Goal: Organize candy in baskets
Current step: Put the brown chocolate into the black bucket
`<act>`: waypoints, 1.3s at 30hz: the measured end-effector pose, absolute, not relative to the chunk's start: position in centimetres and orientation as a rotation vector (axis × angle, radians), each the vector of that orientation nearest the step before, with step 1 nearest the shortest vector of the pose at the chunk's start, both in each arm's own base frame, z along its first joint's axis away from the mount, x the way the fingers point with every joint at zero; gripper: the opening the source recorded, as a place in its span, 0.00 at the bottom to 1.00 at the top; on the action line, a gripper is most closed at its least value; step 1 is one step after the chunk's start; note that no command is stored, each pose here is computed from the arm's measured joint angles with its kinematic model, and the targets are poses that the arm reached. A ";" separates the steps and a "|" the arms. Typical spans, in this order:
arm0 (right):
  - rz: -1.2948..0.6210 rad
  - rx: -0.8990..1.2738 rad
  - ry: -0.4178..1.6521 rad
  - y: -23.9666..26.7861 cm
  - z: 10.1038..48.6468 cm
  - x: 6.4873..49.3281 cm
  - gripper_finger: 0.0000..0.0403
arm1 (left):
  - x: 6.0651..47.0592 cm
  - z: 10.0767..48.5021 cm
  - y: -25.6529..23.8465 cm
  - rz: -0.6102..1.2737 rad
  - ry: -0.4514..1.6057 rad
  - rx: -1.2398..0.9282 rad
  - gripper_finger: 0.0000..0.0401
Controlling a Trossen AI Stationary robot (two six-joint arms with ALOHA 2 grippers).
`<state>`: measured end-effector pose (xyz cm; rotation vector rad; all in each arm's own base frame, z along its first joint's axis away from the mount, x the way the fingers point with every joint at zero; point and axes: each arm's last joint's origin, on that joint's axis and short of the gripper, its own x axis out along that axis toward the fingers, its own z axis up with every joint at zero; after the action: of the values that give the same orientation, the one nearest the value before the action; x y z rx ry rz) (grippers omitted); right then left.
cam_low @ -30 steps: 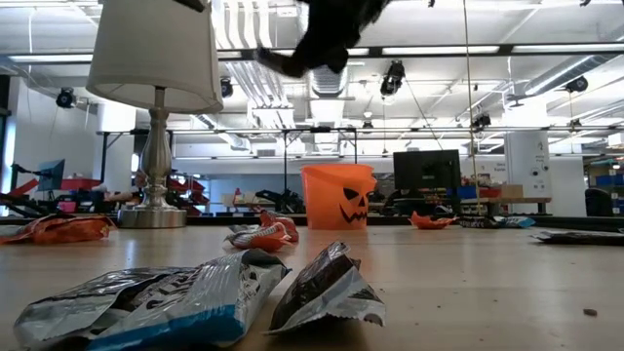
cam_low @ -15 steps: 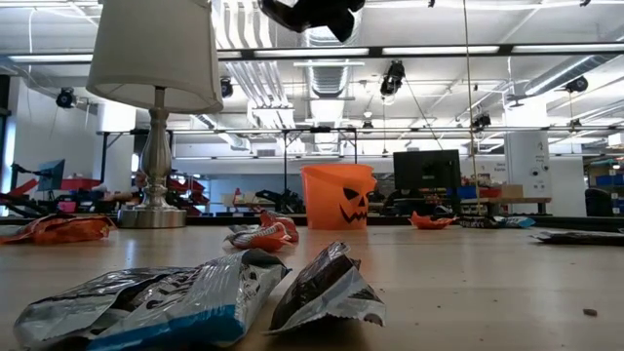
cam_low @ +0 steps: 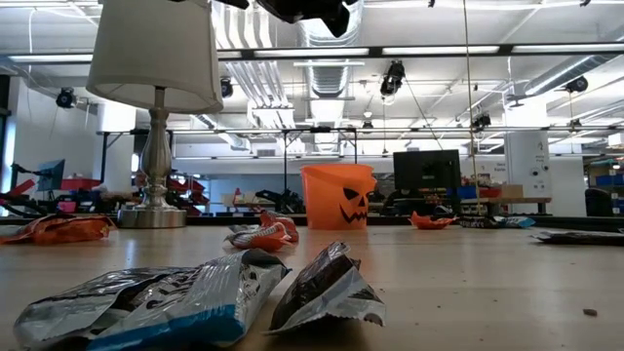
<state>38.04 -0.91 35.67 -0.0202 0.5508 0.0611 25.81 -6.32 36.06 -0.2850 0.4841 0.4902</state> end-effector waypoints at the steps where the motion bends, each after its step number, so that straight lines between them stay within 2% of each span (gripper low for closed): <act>1: 0.061 -0.018 0.547 -0.9 35.7 38.1 0.06 | 25.9 36.1 -6.2 0.489 0.480 -0.277 0.41; 13: 0.062 0.004 0.510 -0.8 36.0 38.3 0.06 | 26.7 36.3 -4.7 0.496 0.466 -0.219 0.39; 18: 0.062 0.003 0.512 -0.8 36.0 38.3 0.06 | 26.9 36.2 -4.7 0.474 0.483 -0.203 0.32; 27: 0.059 0.000 0.521 -0.9 35.9 38.2 0.06 | 27.4 35.6 -4.8 0.460 0.519 -0.128 0.12; 36: 0.062 -0.007 0.519 -0.9 35.9 38.3 0.06 | 27.4 35.6 -4.8 0.460 0.520 -0.122 0.09; 39: 0.064 -0.007 0.518 -0.9 35.9 38.3 0.09 | 27.4 35.6 -4.8 0.459 0.520 -0.122 0.08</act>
<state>38.26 -0.86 35.89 -0.0068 0.5184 0.0642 27.41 -4.79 35.59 -0.1217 0.5202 0.4594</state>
